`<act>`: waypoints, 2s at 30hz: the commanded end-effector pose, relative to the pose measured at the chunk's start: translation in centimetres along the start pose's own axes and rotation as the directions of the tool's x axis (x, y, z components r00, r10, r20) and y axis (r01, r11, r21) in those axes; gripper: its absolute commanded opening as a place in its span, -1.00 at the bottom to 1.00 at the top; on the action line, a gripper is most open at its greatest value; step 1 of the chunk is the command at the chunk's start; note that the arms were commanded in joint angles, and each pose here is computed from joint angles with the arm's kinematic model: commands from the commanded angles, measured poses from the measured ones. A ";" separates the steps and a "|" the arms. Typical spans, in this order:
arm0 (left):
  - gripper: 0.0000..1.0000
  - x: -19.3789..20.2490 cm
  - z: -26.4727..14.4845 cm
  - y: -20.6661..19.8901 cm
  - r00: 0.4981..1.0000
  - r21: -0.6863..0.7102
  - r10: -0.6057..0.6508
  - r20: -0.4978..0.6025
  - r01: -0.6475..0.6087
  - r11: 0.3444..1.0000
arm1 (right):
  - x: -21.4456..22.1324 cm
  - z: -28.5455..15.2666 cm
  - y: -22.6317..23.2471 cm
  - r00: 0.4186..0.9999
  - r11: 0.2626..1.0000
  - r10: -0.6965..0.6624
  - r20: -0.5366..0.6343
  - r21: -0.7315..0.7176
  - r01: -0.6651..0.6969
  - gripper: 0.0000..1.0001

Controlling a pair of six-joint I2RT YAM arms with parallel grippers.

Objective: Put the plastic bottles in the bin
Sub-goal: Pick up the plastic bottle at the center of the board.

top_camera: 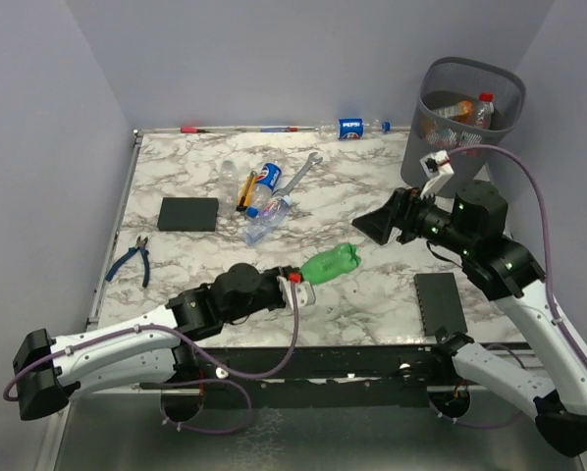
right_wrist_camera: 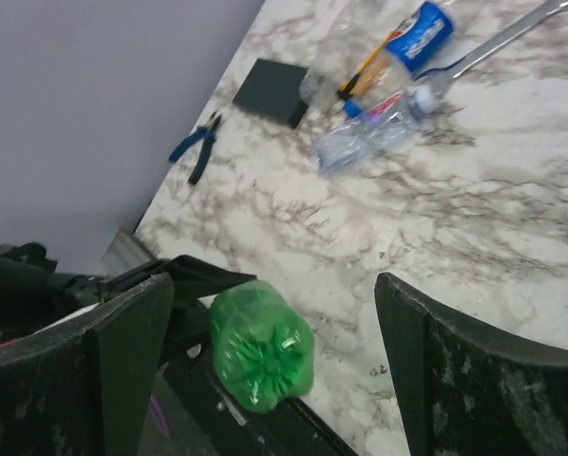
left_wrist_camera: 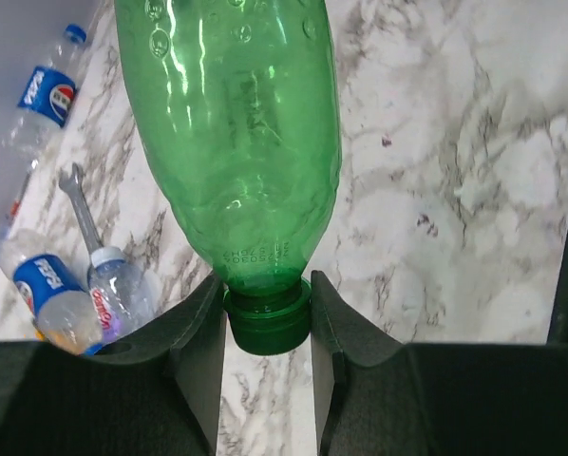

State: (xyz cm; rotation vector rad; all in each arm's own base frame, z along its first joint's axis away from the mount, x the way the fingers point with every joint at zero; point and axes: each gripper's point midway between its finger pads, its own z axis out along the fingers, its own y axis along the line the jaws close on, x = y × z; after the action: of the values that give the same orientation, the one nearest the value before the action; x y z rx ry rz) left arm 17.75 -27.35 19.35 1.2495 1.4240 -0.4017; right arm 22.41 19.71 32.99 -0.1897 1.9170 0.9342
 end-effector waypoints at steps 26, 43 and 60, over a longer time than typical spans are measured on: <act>-1.00 -3.2 -1.8 3.4 0.540 -0.018 0.840 -0.044 -0.841 0.540 | 16.2 3.7 2.5 0.712 0.955 -0.125 -0.691 -0.279 -0.103 0.64; 0.98 -4.5 -3.1 5.0 0.874 -0.240 0.486 0.008 -0.470 0.850 | 4.6 3.5 5.6 0.978 0.966 -0.125 -0.167 -0.244 0.082 -0.49; 0.98 -20.5 -1.8 -0.7 0.485 0.432 -0.761 0.431 0.629 0.646 | -4.2 -0.2 7.3 0.862 0.900 0.238 0.448 -0.436 -0.021 -0.44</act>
State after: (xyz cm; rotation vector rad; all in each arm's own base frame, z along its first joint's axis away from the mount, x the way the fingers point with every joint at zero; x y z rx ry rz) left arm 15.44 -32.84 33.74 0.5550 1.3488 -1.0654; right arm 21.29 23.92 36.86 -0.1351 1.4026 1.2173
